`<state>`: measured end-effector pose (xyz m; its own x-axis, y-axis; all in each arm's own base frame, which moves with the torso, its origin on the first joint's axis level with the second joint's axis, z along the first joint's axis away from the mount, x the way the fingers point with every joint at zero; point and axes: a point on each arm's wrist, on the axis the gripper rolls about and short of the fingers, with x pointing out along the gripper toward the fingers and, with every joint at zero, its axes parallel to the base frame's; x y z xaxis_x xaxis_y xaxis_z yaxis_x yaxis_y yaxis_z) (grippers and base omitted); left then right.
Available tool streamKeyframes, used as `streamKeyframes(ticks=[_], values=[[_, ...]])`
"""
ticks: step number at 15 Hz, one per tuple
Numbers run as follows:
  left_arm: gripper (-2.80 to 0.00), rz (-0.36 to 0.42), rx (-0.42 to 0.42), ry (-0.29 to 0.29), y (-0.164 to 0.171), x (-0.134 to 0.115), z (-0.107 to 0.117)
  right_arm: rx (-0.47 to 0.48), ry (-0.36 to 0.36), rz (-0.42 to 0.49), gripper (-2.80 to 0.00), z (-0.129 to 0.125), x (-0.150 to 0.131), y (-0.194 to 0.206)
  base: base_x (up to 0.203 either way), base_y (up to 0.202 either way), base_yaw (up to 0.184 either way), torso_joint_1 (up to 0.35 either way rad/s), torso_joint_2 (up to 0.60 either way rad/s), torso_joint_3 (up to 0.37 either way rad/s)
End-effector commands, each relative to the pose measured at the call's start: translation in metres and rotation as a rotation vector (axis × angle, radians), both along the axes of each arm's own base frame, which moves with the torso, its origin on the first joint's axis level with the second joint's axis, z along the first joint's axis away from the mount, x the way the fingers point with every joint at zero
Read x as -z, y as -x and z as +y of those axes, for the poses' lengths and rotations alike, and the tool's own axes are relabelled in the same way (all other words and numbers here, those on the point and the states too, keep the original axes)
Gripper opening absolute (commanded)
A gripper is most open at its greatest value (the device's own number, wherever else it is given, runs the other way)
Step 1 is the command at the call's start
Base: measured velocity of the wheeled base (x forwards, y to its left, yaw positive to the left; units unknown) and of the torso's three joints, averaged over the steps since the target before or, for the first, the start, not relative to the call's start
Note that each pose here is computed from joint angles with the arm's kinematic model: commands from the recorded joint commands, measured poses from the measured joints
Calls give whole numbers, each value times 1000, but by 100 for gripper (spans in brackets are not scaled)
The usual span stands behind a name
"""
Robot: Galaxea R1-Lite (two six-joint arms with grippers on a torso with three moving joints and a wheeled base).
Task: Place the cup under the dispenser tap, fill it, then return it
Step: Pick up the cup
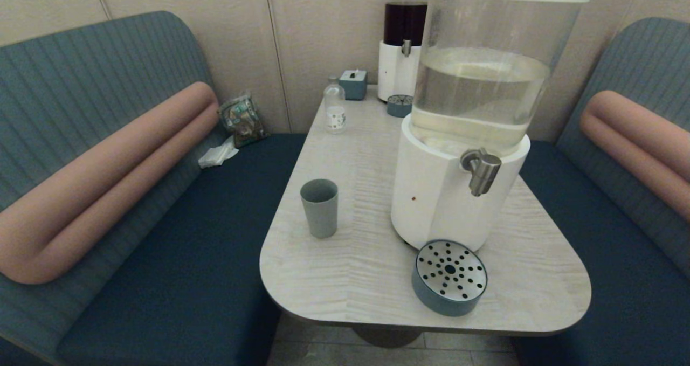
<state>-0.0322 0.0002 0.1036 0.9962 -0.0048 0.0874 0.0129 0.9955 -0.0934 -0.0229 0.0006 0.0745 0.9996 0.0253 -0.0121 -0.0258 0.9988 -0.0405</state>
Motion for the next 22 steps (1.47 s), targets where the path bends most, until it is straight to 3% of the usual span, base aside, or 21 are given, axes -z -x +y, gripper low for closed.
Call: streamKeyframes(ticks=[1, 2, 3, 5, 8, 12, 14, 15, 16, 19, 22], values=[[-280, -59, 1, 10, 12, -31, 0, -1, 1, 0, -280, 0, 0, 0, 0, 0, 0, 0, 0, 0], [-280, -43, 7, 16, 16, -37, 0, -1, 1, -1, -280, 0, 0, 0, 0, 0, 0, 0, 0, 0], [-280, 21, 49, 38, 19, -39, -1, -1, 1, -1, -280, 0, 0, 0, 0, 0, 0, 0, 0, 0], [-280, 42, 141, 62, 20, -53, -3, -1, 1, 0, -280, 0, 0, 0, 0, 0, 0, 0, 0, 0], [-280, 89, 190, 71, -3, -91, -4, -1, 1, 0, -280, 0, 0, 0, 0, 0, 0, 0, 0, 0], [-280, 69, 262, 52, -86, -156, -7, -1, 1, 0, -280, 0, 0, 0, 0, 0, 0, 0, 0, 0], [-280, 8, 297, 28, -137, -171, -9, -1, 1, 0, -280, 0, 0, 0, 0, 0, 0, 0, 0, 0], [-280, -58, 313, 2, -159, -173, -10, -1, 1, 0, -280, 0, 0, 0, 0, 0, 0, 0, 0, 0], [0, -108, 332, -32, -171, -166, -11, -1, 1, 0, -280, 0, 0, 0, 0, 0, 0, 0, 0, 0], [0, -43, 453, -103, -173, -123, -14, -1, 1, 0, -280, 0, 0, 0, 0, 0, 0, 0, 0, 0], [0, -10, 636, -171, -171, -105, -17, -1, 1, 0, -280, 0, 0, 0, 0, 0, 0, 0, 0, 0]])
